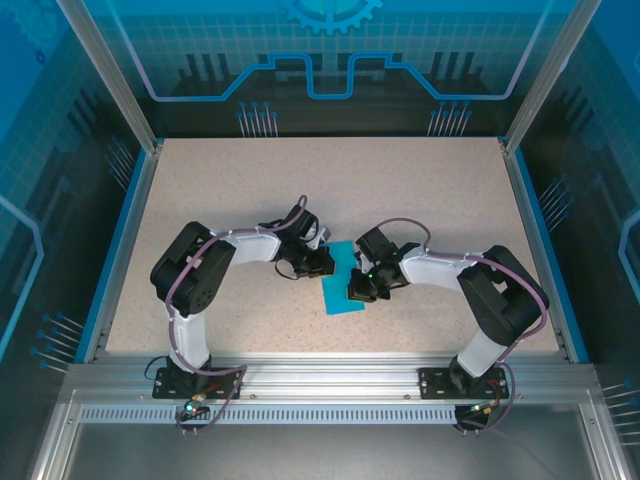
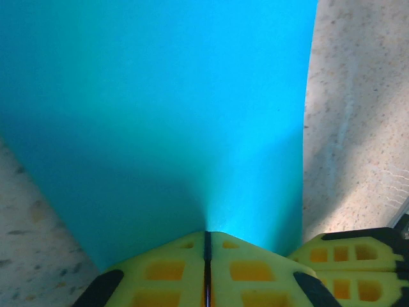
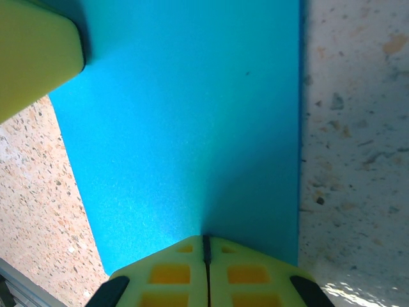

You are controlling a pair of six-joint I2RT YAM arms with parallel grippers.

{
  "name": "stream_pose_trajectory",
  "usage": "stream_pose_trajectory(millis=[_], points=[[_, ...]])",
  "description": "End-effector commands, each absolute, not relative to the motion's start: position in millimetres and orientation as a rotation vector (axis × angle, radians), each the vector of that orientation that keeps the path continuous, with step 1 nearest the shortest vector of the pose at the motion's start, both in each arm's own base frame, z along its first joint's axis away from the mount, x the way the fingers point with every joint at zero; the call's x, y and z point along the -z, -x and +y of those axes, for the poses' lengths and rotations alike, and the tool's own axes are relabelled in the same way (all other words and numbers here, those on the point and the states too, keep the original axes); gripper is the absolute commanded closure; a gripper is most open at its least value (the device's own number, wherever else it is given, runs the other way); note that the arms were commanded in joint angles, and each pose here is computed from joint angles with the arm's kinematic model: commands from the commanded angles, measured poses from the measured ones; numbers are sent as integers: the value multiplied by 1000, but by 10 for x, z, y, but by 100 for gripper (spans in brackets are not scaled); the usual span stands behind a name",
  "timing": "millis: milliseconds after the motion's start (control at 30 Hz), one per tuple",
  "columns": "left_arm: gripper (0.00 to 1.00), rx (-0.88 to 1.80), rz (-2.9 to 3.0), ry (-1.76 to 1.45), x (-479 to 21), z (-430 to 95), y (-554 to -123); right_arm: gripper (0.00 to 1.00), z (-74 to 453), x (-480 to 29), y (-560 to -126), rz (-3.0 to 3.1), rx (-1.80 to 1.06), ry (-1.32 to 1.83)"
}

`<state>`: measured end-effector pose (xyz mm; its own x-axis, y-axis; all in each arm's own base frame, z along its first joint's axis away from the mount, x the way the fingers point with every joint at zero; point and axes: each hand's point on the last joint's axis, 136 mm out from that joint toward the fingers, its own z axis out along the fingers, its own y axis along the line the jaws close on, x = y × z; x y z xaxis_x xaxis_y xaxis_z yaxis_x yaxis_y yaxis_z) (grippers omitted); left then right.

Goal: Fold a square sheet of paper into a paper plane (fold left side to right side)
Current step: First fold the square sheet of paper in half at the center of the table.

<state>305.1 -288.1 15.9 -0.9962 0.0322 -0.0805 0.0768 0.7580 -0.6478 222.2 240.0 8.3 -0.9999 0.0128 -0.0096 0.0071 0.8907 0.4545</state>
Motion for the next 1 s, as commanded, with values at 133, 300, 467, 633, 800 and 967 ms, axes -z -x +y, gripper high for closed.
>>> stream_pose_trajectory(millis=[133, 300, 467, 633, 800, 967], points=[[89, 1063, 2880, -90, 43, -2755, -3014, 94, 1972, 313, -1822, 3246, -424, -91], [89, 1047, 2863, -71, 66, -2703, -3069, 94, 1921, 330, -1790, 3256, -388, -98], [88, 1014, 2840, -52, 56, -2628, -3161, 94, 1903, 341, -1771, 3261, -380, -111], [88, 1002, 2807, -35, 21, -2591, -3317, 94, 1882, 352, -1749, 3266, -369, -114], [88, 1003, 2781, -13, -34, -2556, -3480, 94, 1868, 358, -1731, 3270, -364, -122], [88, 1004, 2763, -14, -75, -2558, -3624, 94, 1869, 356, -1730, 3268, -368, -124]])
